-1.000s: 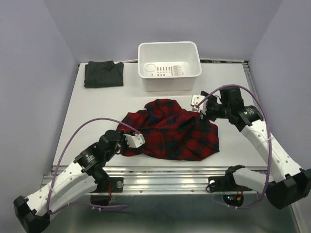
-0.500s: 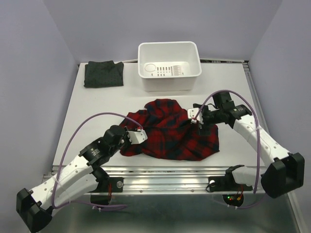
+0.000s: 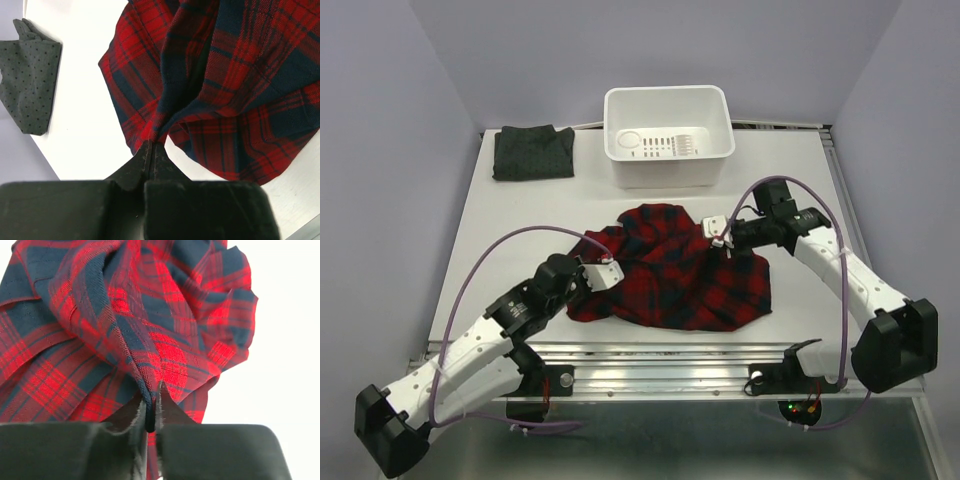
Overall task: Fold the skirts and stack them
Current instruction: Flatten the skirt out
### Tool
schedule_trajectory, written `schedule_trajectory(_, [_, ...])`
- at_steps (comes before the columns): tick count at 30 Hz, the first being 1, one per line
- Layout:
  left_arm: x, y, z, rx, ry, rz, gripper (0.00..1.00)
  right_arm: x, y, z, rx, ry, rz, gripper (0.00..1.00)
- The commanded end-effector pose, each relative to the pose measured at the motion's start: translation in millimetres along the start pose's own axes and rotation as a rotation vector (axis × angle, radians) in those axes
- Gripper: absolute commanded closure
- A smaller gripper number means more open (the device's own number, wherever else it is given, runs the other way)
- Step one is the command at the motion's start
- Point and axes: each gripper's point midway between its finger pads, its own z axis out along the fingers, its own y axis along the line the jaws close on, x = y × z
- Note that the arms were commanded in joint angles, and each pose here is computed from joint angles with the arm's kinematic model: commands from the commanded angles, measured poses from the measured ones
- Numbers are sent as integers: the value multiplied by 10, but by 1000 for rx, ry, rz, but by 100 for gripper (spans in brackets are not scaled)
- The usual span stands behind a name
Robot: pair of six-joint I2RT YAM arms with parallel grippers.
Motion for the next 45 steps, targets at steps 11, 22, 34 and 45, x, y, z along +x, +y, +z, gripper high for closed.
schedule_trajectory(11, [-1081,2150,-679,-451,-209,-387,100,-703,-1974,-1456,695,91,22,99])
schedule_trajectory(22, [-1733,3005,-1320,-609,-380,-334,100,-1297,-2371,-2108,883,40,-80,99])
schedule_trajectory(34, [-752,1190,-695,-131,-242,-152,100,-261,-709,-1225,477,191,-11,99])
schedule_trajectory(45, [-243,15,-696,324,-175,83,100,28,339,-967,135,236,-20,99])
